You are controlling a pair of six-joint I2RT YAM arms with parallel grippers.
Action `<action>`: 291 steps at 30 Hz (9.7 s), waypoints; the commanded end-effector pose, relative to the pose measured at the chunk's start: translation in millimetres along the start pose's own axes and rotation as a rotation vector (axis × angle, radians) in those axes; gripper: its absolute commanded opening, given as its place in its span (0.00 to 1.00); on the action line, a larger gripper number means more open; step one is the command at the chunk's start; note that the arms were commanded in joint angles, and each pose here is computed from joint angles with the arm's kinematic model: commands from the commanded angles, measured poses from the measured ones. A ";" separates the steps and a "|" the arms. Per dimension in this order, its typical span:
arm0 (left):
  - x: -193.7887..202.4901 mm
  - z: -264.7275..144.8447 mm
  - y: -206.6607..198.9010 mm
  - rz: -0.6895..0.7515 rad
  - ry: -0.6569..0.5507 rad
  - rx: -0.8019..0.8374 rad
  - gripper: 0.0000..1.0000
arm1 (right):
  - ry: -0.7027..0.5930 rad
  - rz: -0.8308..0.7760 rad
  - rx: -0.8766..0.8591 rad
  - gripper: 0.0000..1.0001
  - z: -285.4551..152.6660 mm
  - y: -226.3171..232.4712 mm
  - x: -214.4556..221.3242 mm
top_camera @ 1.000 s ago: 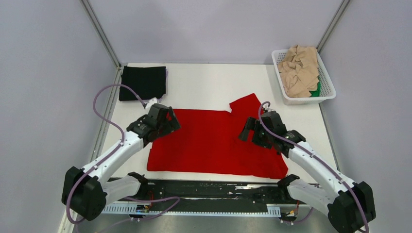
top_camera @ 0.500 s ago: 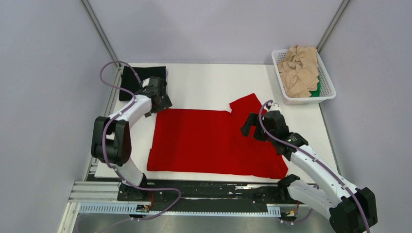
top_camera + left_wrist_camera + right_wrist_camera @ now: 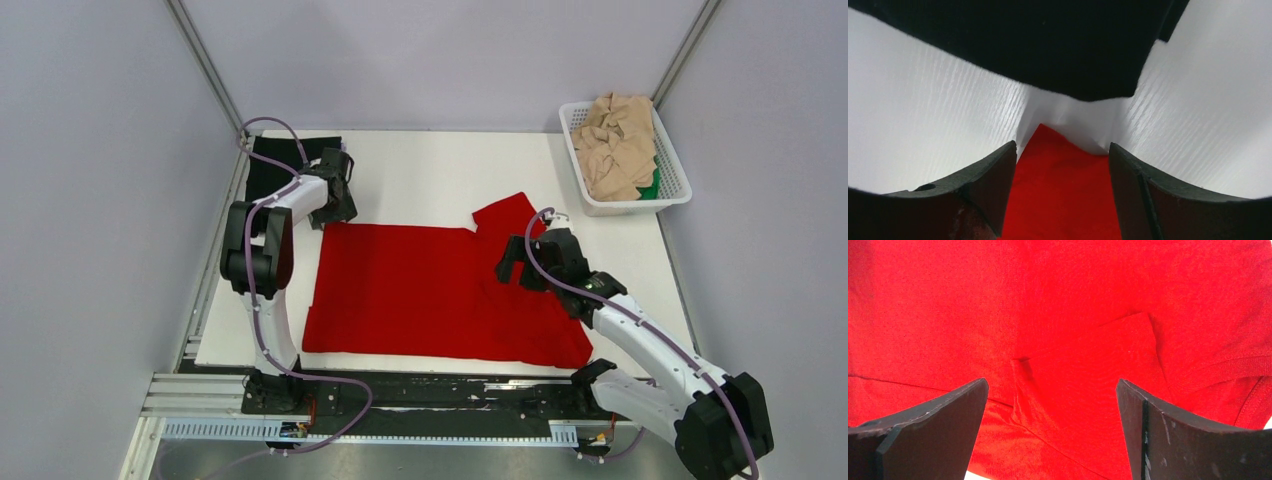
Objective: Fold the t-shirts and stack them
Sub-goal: Grab the side of the flattened tshirt furthest away from the robot with both arms, then fold the other side of the tshirt into a rectangle, then rotate the tshirt 90 degrees, then grab the bottom of the folded rectangular tshirt with both arms, then fold the folded rectangular tshirt in 1/3 of the way
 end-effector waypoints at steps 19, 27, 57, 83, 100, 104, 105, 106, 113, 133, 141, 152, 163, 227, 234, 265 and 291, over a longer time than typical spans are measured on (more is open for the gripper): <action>3.6 2.9 5.5 0.038 0.068 -0.063 0.19 | -0.018 -0.008 0.043 1.00 10.1 -1.6 -8.3; 0.9 -6.1 7.1 0.045 0.054 -0.042 0.00 | -0.018 0.053 0.163 1.00 19.4 -6.1 -26.6; -12.0 -33.5 -3.5 0.022 -0.024 0.059 0.00 | 0.231 -0.042 0.520 0.69 245.5 -58.4 -151.9; -1.3 -64.8 1.1 0.039 -0.081 0.069 0.00 | 0.106 0.083 0.534 0.00 171.6 -50.2 -160.9; 29.5 -110.3 32.3 0.028 -0.172 0.161 0.00 | 0.151 0.041 0.532 0.00 30.4 -6.8 -91.0; 39.0 -117.3 45.1 0.008 -0.177 0.164 0.00 | 0.179 0.012 0.554 0.00 3.6 1.6 -74.7; 40.6 -121.0 47.1 0.003 -0.181 0.174 0.00 | 0.188 0.009 0.563 0.00 -2.7 2.8 -70.5; 45.9 -119.0 50.9 0.004 -0.171 0.166 0.00 | 0.201 0.006 0.571 0.00 -8.7 3.4 -66.0; 65.1 -131.7 67.0 -0.010 -0.185 0.158 0.00 | 0.299 -0.016 0.591 0.00 -41.7 5.9 -34.7; 108.7 -131.4 118.0 -0.058 -0.145 -0.045 0.41 | 0.670 0.011 0.222 0.33 -65.9 28.5 58.6; 88.2 -166.0 110.3 -0.118 -0.195 0.072 1.00 | 0.479 0.051 0.131 1.00 -80.9 33.8 35.1; 134.5 -149.7 48.3 0.086 0.217 0.703 1.00 | 0.337 0.434 0.150 1.00 -40.6 20.0 39.4; 177.8 -103.5 69.7 0.108 0.384 0.532 1.00 | 0.321 0.645 0.180 1.00 22.2 -18.2 62.4; 266.6 -165.4 96.1 0.302 0.399 0.697 0.78 | 0.303 0.270 -0.248 1.00 -3.3 20.2 39.0; 275.6 -154.6 86.5 0.305 0.435 0.674 0.56 | 0.493 0.280 -0.342 0.84 -27.0 22.0 87.6; 263.6 -186.3 62.5 0.319 0.424 0.905 0.00 | 0.406 0.215 -0.440 0.00 -26.6 53.0 75.7; 105.1 -134.7 -71.9 0.069 0.040 0.738 0.00 | 0.047 0.304 -0.153 0.00 69.2 23.2 -85.2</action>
Point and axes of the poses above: each gripper's point midway between its finger pads, its own z axis out along the fingers, its own y axis along the line the jaws close on, x = y × z, the point moved 9 cm from there along -z, back along the fingers, and after that the axes turned 13 degrees about -z, right-handed, at the moved point
